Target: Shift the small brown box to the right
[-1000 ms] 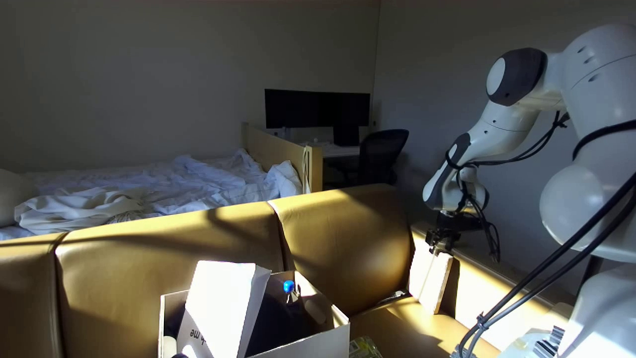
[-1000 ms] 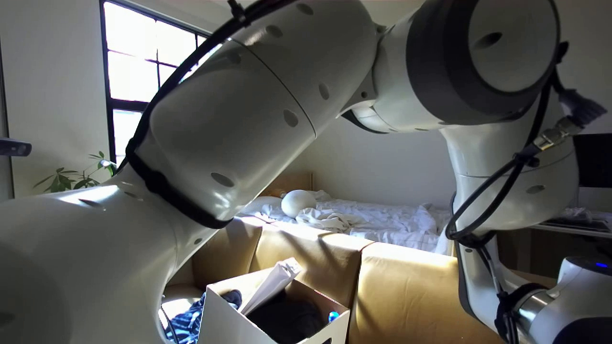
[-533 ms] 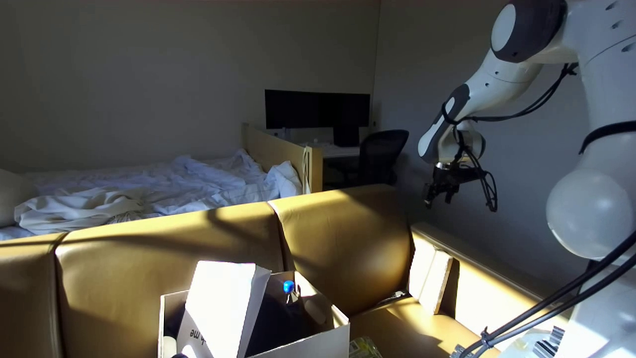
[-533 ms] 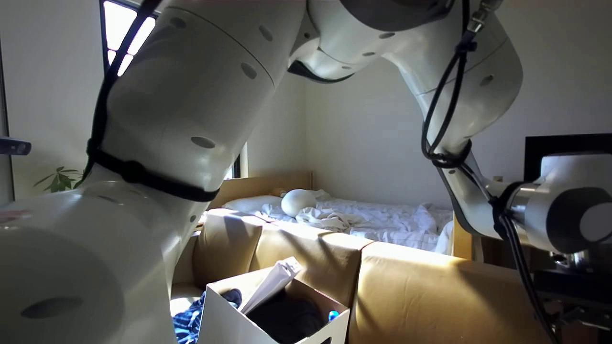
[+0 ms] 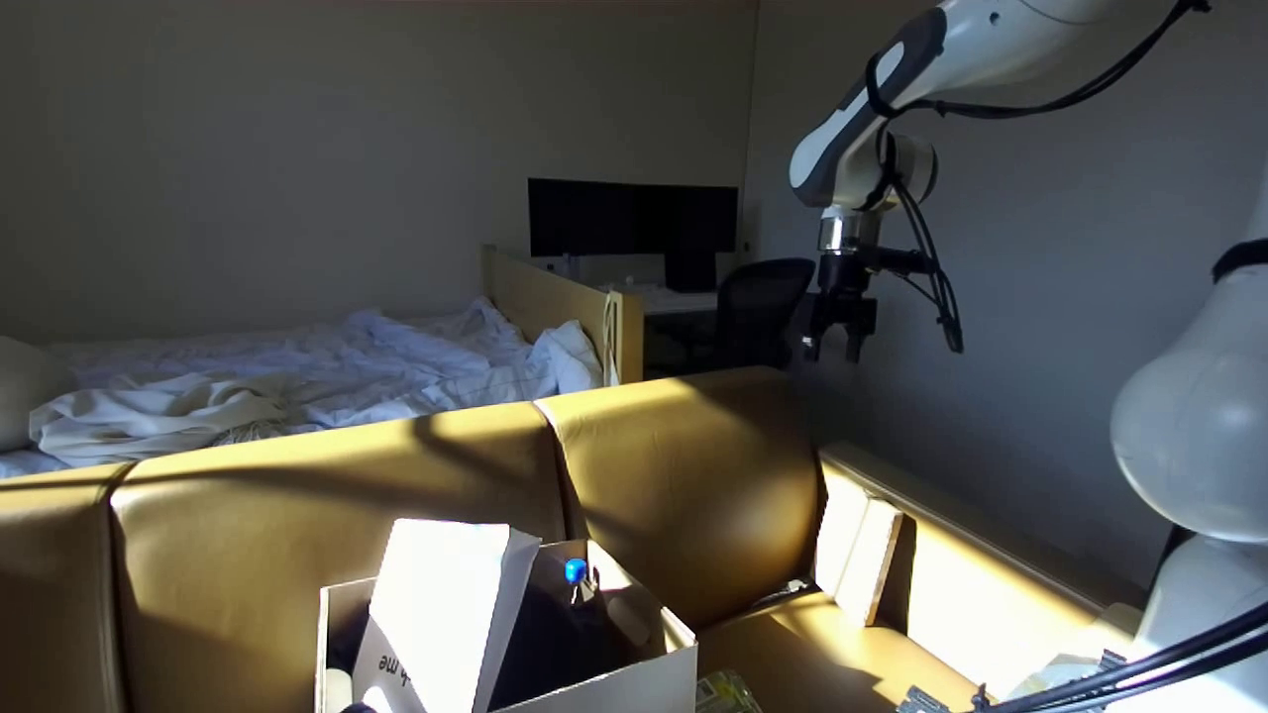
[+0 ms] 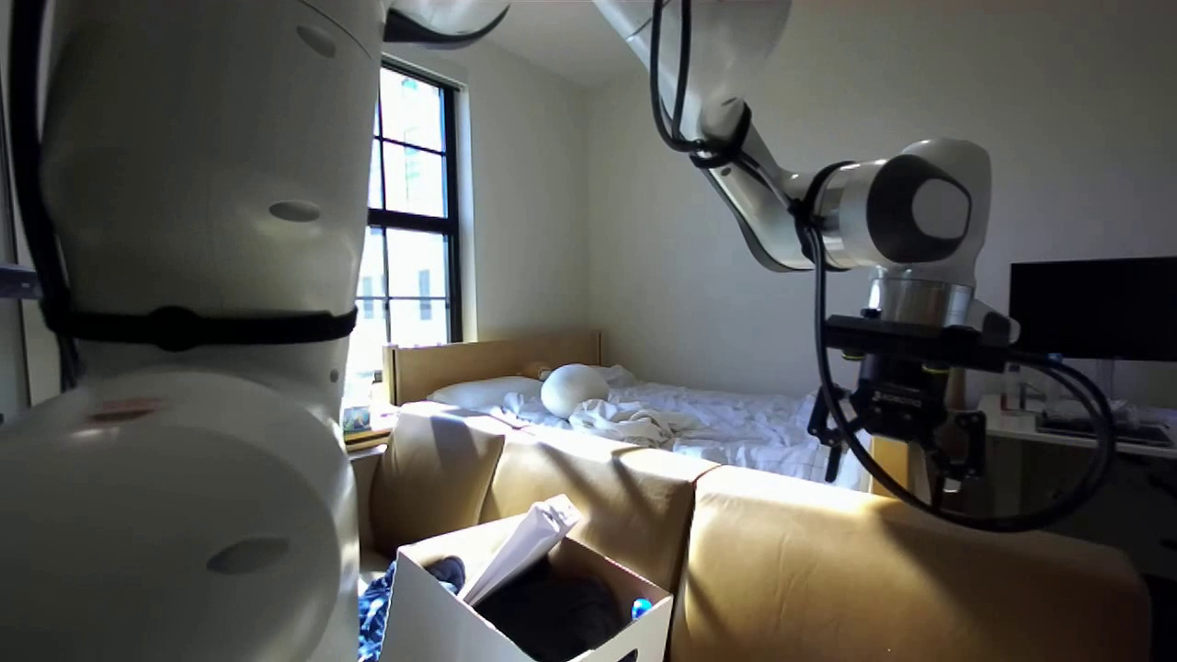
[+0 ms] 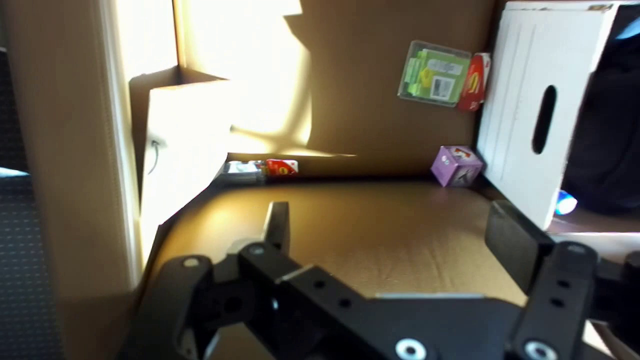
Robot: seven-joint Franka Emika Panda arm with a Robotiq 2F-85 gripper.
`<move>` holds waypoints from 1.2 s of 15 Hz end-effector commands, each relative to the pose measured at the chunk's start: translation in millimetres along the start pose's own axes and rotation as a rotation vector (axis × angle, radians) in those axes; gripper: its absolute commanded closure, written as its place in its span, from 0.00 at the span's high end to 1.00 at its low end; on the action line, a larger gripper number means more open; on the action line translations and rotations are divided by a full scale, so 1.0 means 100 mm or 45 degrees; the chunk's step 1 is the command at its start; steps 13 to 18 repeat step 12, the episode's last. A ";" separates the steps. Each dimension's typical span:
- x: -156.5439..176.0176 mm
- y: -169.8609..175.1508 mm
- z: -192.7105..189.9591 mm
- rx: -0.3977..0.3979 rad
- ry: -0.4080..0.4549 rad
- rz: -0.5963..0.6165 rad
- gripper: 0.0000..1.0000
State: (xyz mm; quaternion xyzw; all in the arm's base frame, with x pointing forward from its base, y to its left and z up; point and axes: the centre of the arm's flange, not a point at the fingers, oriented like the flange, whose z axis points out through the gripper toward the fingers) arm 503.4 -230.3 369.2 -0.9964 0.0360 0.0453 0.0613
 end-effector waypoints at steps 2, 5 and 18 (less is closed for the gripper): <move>-0.48 -1.13 -0.18 -0.044 -0.053 -0.002 1.00; -0.72 -1.85 -0.14 -0.174 -0.065 0.086 1.00; -1.01 -2.59 0.07 -0.200 -0.079 0.165 1.00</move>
